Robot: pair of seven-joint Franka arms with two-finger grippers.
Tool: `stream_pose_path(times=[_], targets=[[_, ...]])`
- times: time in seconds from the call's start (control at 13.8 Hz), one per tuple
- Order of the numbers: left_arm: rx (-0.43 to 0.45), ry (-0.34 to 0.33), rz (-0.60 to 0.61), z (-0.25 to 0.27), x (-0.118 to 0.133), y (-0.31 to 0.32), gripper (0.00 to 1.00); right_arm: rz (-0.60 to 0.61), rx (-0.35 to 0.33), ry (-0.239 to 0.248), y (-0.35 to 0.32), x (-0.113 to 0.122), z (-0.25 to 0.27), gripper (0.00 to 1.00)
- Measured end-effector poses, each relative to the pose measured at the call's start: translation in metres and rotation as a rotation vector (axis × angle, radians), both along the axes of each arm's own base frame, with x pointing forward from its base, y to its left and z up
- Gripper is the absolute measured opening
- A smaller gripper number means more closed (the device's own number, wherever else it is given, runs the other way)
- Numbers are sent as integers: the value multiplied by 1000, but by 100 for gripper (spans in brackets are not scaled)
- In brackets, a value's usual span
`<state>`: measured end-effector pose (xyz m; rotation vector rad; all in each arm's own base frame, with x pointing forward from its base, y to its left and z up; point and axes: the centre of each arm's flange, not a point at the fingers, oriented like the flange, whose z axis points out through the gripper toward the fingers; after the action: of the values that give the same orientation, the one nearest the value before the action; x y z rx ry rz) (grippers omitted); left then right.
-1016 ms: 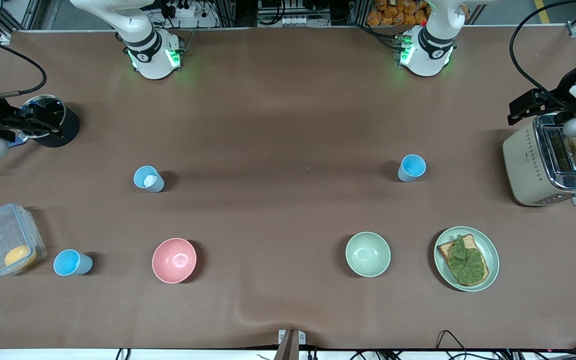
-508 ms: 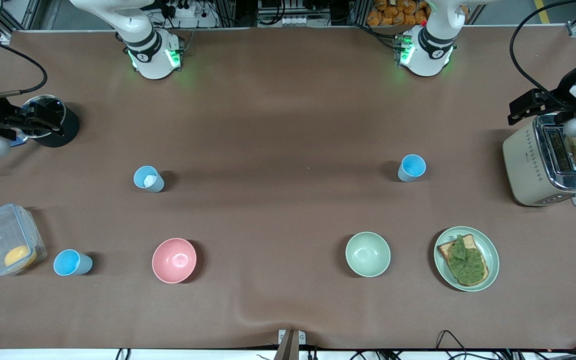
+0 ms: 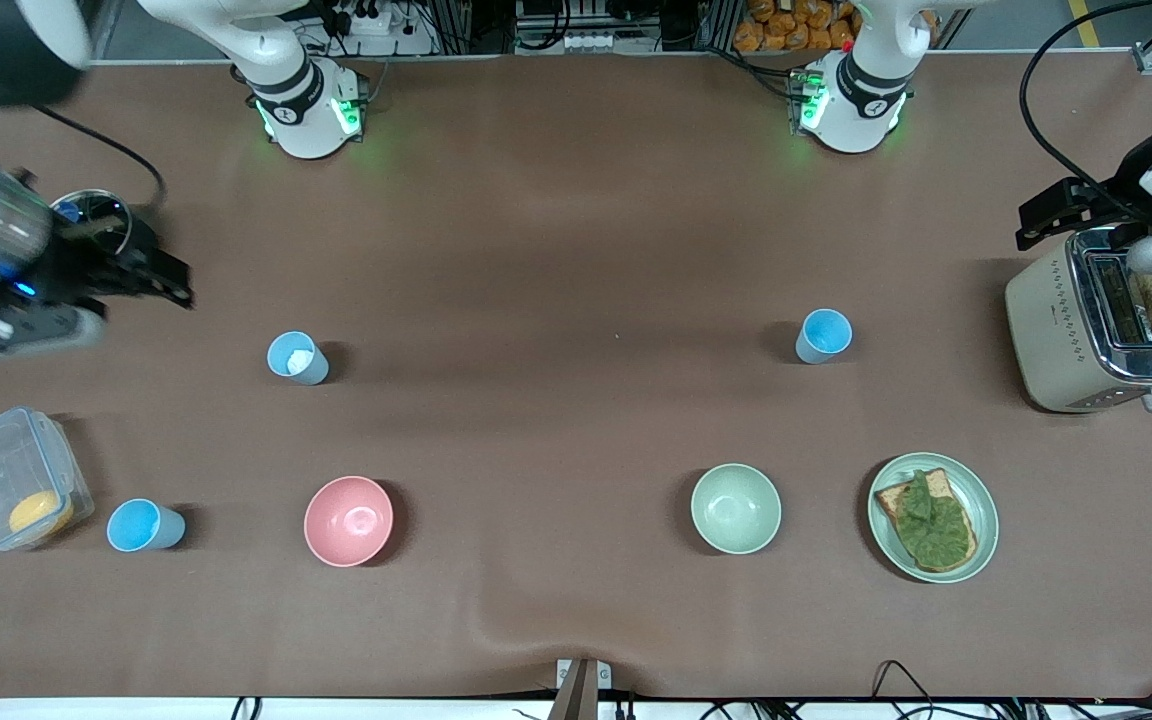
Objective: Stack blue cups with both arms
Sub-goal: 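Move the right gripper over the blue cup beside the black saucepan, then lower the right gripper, close it on the blue cup and lift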
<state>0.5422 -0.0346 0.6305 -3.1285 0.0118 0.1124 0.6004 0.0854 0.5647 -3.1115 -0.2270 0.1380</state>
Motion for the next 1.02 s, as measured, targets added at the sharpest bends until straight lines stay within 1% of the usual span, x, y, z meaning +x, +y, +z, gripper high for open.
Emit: stream_pose_path(times=[0.15, 0.22, 0.51, 0.65, 0.8, 0.87, 1.02], targets=[[0, 0, 6, 0, 0, 3, 100, -9, -7, 42, 2, 1, -40, 100], [0, 0, 7, 0, 0, 4, 100, -15, -10, 52, 1, 0, -55, 100], [0, 0, 7, 0, 0, 4, 100, -26, -9, 40, 2, -3, -116, 100], [0, 0, 7, 0, 0, 4, 100, -36, -17, 66, 13, -15, -151, 100], [0, 1, 8, 0, 0, 4, 100, -47, -32, 102, 31, -34, -180, 100], [0, 1, 7, 0, 0, 4, 100, -54, -36, 97, 41, -45, -192, 100], [0, 1, 8, 0, 0, 4, 100, -63, -33, 68, 46, -66, -216, 100]])
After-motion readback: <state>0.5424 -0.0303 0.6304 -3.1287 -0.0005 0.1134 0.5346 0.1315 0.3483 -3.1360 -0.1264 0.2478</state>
